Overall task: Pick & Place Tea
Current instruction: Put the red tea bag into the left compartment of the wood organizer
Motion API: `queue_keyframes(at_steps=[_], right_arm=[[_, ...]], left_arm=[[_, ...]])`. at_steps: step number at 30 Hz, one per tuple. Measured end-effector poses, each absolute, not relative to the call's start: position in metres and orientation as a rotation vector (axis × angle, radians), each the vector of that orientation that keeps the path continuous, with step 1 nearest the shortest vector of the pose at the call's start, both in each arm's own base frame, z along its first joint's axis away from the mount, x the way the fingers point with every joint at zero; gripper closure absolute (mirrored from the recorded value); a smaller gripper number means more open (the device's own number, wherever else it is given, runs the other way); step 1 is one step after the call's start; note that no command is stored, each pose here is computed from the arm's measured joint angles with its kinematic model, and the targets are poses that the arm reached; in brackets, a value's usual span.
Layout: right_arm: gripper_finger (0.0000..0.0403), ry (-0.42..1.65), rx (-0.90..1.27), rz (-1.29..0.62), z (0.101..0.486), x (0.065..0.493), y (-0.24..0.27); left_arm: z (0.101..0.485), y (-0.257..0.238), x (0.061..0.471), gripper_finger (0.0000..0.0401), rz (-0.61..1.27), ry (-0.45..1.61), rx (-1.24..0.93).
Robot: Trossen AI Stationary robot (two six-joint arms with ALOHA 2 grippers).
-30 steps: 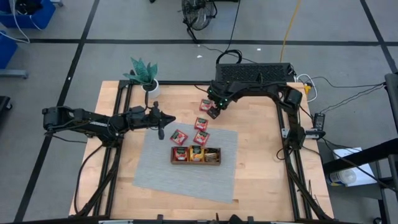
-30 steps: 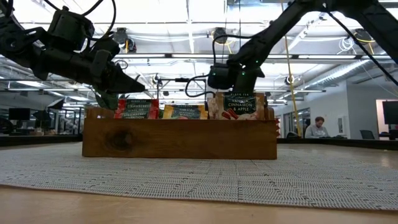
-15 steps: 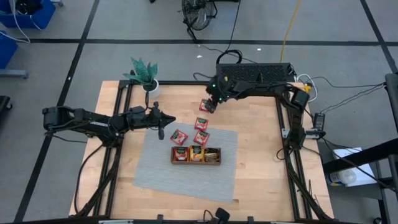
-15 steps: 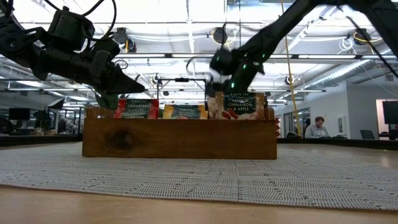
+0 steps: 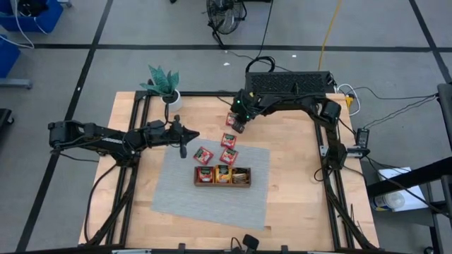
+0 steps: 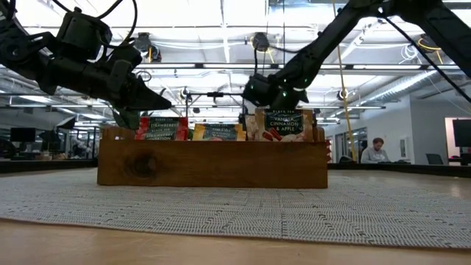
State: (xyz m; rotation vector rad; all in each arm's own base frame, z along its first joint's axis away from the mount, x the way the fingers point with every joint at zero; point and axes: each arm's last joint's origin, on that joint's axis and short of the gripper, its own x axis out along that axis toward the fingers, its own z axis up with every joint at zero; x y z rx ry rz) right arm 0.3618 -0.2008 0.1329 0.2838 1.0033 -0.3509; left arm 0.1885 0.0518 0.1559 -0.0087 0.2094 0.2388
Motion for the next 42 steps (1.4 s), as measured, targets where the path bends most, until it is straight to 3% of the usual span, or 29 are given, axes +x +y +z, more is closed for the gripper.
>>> queue_keyframes(at_steps=[11, 16, 22, 31, 42], right_arm=[[0.0402, 1.398, 0.337, -0.346, 0.118, 0.329, -0.185], [0.0403, 1.213, 0.263, -0.353, 0.139, 0.34, -0.188], [0.0403, 0.919, 0.253, -0.234, 0.144, 0.366, -0.194], [0.0403, 0.93, 0.318, -0.261, 0.127, 0.368, -0.198], [0.0403, 1.276, 0.507, -0.27, 0.122, 0.33, -0.192]], left_arm=[[0.156, 0.052, 0.189, 0.0375, 0.246, 0.209, -0.009], [0.156, 0.052, 0.189, 0.0375, 0.247, 0.209, -0.008], [0.156, 0.052, 0.189, 0.0375, 0.247, 0.207, -0.003], [0.156, 0.052, 0.189, 0.0375, 0.247, 0.207, -0.002], [0.156, 0.052, 0.188, 0.0375, 0.248, 0.208, -0.007]])
